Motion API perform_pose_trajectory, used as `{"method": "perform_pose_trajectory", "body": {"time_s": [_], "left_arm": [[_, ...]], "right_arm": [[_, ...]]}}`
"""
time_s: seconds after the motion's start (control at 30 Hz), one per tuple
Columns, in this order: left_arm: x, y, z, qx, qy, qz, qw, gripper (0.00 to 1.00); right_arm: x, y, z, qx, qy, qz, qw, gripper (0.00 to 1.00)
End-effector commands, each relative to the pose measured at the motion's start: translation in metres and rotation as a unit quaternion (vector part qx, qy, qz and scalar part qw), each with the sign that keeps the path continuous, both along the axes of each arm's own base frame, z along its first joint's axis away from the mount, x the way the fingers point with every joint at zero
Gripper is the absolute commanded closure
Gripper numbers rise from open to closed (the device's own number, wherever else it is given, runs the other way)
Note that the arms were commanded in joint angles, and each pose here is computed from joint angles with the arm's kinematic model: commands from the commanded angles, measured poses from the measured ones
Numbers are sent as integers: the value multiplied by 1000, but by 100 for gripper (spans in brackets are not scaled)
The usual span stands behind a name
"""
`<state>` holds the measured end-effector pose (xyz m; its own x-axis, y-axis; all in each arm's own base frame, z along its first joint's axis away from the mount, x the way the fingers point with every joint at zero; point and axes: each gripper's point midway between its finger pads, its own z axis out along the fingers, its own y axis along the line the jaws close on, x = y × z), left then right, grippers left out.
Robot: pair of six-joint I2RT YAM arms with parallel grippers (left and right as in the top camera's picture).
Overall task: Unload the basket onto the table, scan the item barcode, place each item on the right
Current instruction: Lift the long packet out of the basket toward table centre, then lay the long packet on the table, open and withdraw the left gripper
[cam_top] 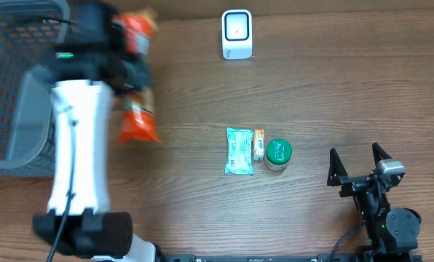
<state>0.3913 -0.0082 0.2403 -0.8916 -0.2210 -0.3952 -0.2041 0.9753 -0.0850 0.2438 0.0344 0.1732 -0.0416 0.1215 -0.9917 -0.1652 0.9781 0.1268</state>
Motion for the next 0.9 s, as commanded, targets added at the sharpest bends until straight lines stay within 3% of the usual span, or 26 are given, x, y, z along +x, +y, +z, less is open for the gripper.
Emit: {"method": "perform_pose_trajectory", "body": {"time_s": [0.0, 0.23, 0.43, 0.5, 0.57, 0.67, 0.77, 0.87], "left_arm": [[-13, -36, -62, 6, 45, -9, 999, 96], [-29, -72, -154, -1, 58, -28, 998, 96], [-41, -73, -179, -1, 68, -22, 997, 91], [-43, -73, -182, 0, 72, -23, 997, 83], [-46, -73, -184, 0, 78, -23, 997, 57], [-49, -72, -187, 0, 82, -23, 996, 37], [-50, -72, -188, -1, 84, -24, 996, 22], [-51, -76, -188, -10, 86, -28, 996, 17]], "right_arm": [[0, -1, -2, -2, -1, -2, 1000, 0], [0, -1, -2, -2, -1, -2, 1000, 0], [0, -1, -2, -2, -1, -2, 1000, 0], [0, -1, -2, -2, -1, -2, 1000, 0], [0, -1, -2, -2, -1, -2, 1000, 0], [0, -1, -2, -2, -1, -2, 1000, 0], [0, -1, -2, -2, -1, -2, 1000, 0], [0, -1, -2, -2, -1, -2, 1000, 0]]}}
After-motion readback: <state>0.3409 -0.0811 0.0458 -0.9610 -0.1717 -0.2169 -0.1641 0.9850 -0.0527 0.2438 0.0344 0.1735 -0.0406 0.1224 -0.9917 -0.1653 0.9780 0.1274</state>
